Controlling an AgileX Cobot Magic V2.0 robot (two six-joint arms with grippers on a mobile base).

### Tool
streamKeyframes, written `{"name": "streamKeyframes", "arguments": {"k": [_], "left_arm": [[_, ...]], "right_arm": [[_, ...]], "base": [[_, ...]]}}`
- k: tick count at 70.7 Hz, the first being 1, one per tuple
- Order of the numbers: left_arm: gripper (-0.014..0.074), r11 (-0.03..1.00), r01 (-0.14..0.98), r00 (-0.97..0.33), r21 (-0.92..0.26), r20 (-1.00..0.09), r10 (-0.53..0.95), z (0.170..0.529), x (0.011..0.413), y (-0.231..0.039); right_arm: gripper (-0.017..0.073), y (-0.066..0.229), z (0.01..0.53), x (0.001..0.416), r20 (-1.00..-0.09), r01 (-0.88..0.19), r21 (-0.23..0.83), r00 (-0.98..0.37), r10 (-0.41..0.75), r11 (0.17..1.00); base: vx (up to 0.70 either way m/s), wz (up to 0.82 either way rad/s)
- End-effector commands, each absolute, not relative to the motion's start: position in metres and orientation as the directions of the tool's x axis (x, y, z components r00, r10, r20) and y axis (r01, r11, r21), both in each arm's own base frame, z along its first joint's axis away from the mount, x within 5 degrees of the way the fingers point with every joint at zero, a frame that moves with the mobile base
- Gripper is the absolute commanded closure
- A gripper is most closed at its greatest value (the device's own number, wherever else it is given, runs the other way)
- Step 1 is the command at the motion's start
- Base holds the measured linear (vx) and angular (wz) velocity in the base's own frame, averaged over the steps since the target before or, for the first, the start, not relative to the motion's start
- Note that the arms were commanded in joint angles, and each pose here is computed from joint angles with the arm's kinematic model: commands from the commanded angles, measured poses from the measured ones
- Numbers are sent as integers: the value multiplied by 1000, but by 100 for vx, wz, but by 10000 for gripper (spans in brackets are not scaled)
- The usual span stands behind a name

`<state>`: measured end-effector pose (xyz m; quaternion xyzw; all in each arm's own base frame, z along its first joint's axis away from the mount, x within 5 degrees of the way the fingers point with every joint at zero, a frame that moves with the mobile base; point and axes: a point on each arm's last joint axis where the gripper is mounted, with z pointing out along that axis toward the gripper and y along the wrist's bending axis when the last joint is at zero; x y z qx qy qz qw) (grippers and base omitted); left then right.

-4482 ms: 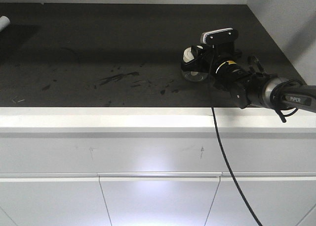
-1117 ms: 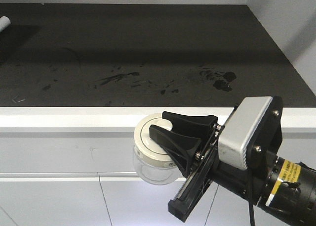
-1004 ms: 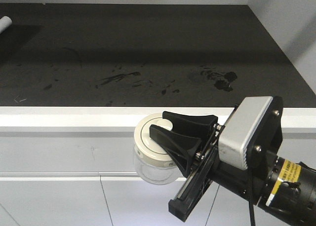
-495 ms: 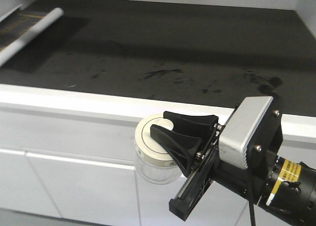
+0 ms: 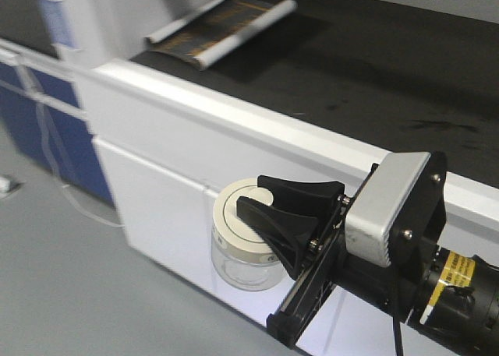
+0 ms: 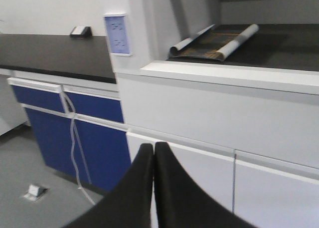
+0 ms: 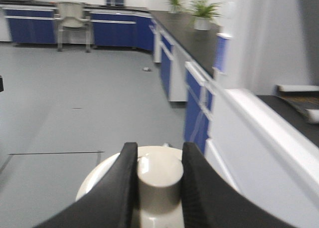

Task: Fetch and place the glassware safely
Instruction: 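Hold the jar in the right gripper while the base drives away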

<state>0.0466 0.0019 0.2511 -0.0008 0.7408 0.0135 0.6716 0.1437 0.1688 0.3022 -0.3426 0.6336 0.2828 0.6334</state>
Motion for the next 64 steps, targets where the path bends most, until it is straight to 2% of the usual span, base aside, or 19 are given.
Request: {"name": "streamKeyframes", "arguments": {"k": [1,64], "left_arm": [[601,1000,-10,-18,5,-1000,5,265,47,1],[601,1000,-10,-18,5,-1000,5,265,47,1]], "right_arm": [[563,169,327,141,-990,-798,-83,137,44,597],[563,169,326,141,-991,-797,-83,132,38,598]], "base": [[-7,74],[4,65]]}}
